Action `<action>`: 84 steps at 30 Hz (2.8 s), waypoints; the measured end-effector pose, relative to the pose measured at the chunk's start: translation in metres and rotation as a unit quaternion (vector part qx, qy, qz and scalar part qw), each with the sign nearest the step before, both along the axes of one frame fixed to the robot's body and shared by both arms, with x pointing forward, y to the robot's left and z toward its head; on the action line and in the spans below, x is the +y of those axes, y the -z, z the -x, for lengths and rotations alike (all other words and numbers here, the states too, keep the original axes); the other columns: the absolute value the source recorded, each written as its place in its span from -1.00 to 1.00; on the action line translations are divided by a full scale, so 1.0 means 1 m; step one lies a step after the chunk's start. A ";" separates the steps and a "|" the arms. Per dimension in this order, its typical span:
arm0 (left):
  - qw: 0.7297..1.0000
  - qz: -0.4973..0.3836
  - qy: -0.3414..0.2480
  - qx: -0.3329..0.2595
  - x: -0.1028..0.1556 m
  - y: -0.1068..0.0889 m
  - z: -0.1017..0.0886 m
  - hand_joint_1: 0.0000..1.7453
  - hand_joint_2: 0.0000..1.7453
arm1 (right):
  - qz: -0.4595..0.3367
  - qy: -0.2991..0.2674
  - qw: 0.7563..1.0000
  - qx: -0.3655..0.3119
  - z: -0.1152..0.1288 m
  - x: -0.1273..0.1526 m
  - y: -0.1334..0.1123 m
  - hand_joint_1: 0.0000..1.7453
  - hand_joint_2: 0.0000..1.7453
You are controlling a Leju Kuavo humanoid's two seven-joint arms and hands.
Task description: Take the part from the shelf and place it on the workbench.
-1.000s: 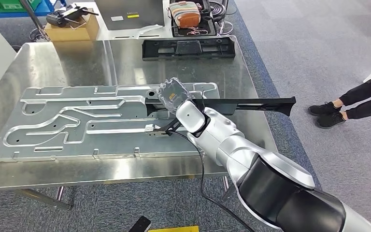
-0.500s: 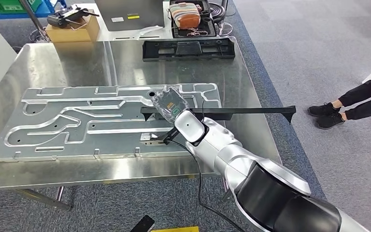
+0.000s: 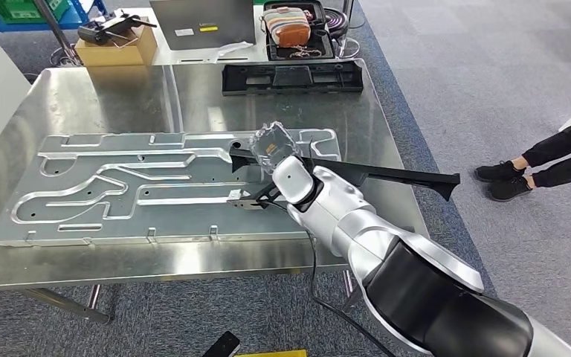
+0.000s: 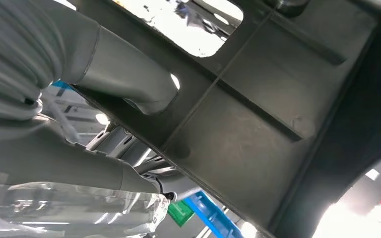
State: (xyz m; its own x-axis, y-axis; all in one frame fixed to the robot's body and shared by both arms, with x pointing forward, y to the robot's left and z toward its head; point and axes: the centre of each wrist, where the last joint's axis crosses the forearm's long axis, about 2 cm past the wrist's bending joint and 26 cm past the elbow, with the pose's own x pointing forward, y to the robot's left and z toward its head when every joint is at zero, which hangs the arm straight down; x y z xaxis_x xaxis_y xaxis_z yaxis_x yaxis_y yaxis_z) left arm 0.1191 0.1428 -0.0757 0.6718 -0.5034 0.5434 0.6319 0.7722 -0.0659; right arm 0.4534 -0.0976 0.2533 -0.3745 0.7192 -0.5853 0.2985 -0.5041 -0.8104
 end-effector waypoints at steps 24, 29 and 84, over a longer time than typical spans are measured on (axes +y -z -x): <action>0.999 -0.031 -0.011 -0.008 0.002 0.003 0.008 -1.00 -1.00 | -0.026 0.010 0.999 -0.022 -0.007 -0.022 0.004 -1.00 -1.00; 0.999 -0.032 -0.022 -0.008 0.002 0.003 0.009 -1.00 -1.00 | -0.021 0.007 1.000 0.005 0.001 -0.026 0.027 -1.00 -1.00; 0.999 -0.022 -0.037 -0.009 0.000 -0.001 -0.002 -1.00 -1.00 | -0.120 -0.141 0.982 -0.040 0.017 0.030 -0.004 -1.00 -1.00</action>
